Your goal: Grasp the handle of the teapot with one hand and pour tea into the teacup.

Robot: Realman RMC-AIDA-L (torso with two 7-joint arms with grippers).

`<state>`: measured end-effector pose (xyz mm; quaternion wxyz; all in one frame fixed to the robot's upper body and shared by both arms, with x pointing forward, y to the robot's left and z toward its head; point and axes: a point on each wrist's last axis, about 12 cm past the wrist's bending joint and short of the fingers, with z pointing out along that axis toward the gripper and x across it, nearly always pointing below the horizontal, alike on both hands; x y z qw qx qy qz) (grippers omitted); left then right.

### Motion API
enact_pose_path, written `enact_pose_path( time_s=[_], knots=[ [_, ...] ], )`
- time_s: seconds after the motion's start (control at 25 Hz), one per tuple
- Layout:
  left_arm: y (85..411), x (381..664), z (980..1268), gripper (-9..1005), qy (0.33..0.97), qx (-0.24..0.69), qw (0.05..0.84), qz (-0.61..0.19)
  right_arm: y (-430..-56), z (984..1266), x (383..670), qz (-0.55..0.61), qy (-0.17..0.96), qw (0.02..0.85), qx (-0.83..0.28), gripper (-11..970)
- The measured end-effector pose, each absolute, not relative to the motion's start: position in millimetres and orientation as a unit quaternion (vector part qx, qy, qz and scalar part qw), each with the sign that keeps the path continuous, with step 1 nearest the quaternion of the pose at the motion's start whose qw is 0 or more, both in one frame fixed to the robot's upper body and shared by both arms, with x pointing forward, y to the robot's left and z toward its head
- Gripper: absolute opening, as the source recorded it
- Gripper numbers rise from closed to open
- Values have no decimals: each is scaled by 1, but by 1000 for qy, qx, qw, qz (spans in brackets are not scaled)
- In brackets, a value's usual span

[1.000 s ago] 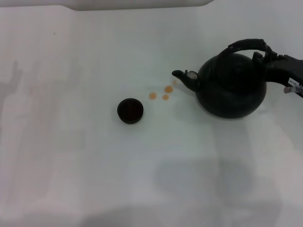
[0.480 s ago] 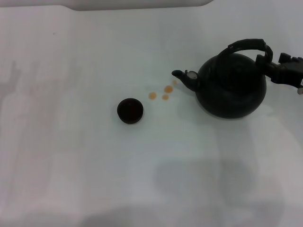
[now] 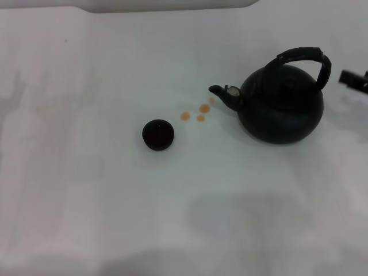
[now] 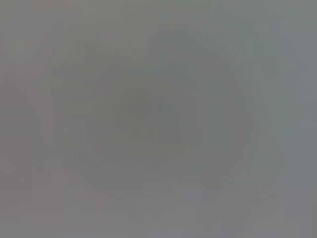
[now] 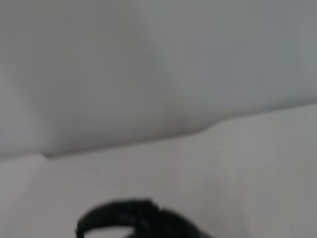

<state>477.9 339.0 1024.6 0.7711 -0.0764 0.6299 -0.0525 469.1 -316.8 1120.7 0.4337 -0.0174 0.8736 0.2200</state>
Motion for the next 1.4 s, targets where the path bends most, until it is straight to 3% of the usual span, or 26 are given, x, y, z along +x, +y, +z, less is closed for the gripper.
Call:
enact_pose_path(
  time_s=[0.16, 0.6, 1.04, 1.4],
  knots=[
    [339, 478, 1025, 888, 630, -77, 771, -53, -341, 1119, 470, 253, 842, 477, 12, 646],
    [338, 478, 1024, 888, 629, -78, 771, -54, -373, 1066, 509, 401, 709, 569, 109, 642],
    [342, 478, 1025, 887, 627, -85, 773, -46, -364, 1039, 519, 198, 714, 672, 9, 638],
    [343, 477, 1025, 887, 627, -88, 773, -43, -358, 1036, 531, 114, 711, 693, -24, 633]
  ],
)
